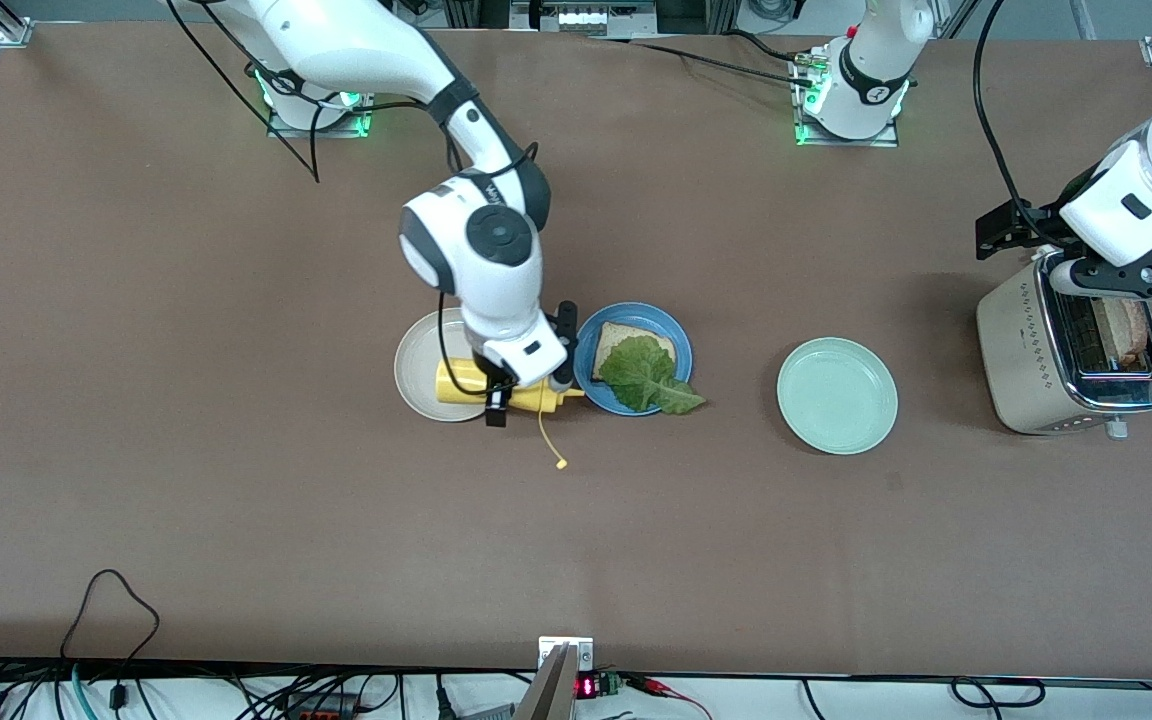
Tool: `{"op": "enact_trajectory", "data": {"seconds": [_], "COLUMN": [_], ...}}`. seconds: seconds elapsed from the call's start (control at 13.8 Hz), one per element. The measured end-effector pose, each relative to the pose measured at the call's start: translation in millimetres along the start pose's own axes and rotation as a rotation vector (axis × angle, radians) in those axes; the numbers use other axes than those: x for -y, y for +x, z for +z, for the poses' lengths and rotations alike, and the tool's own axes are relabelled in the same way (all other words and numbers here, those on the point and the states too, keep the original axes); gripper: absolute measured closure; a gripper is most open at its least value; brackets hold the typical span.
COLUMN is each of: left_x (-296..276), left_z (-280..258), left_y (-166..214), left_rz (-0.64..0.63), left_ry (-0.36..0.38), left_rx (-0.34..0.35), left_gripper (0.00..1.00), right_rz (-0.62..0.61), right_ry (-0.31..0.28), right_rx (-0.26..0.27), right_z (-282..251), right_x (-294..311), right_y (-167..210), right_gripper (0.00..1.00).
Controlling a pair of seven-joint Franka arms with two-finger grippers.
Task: Make sandwich in blue plate with both arms
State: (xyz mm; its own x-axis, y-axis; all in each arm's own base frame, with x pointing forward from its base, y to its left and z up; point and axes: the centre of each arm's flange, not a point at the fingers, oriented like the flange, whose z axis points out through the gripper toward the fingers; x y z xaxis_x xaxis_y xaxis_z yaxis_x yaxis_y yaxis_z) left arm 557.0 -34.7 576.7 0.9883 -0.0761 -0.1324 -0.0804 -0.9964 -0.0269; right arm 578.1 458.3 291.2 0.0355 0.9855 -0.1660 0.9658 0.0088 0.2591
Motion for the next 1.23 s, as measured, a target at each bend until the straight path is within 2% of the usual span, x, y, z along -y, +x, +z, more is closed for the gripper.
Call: {"op": "enact_trajectory", "data": {"seconds": [0.29, 0.58, 1.02, 1.23], "left_x": [-0.3, -0.3, 0.4, 3.1], "left_z": [-0.3, -0.8, -3.8, 8.0], "left_y": [-0.1, -0.4, 0.0, 3.7], "left_rz": [0.0, 0.001, -0.001, -0.001], "left_ry": [0.0, 0.0, 0.0, 0.016], "left_rx": [-0.001, -0.002, -0.009, 0.029], "left_gripper": [0.0, 0.0, 0.0, 0.0], "right_rz": [-0.078, -0.076, -0.04, -0.013], "right_ry": [-0.05, -0.077, -0.088, 0.006], "right_rx": [0.123, 0.157, 0.145, 0.046], "right_z": [4.1, 17.6, 1.8, -23.7], "right_x": [39.0, 58.9, 34.3, -21.0], "right_y": [47.6, 74.8, 62.4, 7.8], "right_gripper": [0.56, 0.56, 0.56, 0.56]}}
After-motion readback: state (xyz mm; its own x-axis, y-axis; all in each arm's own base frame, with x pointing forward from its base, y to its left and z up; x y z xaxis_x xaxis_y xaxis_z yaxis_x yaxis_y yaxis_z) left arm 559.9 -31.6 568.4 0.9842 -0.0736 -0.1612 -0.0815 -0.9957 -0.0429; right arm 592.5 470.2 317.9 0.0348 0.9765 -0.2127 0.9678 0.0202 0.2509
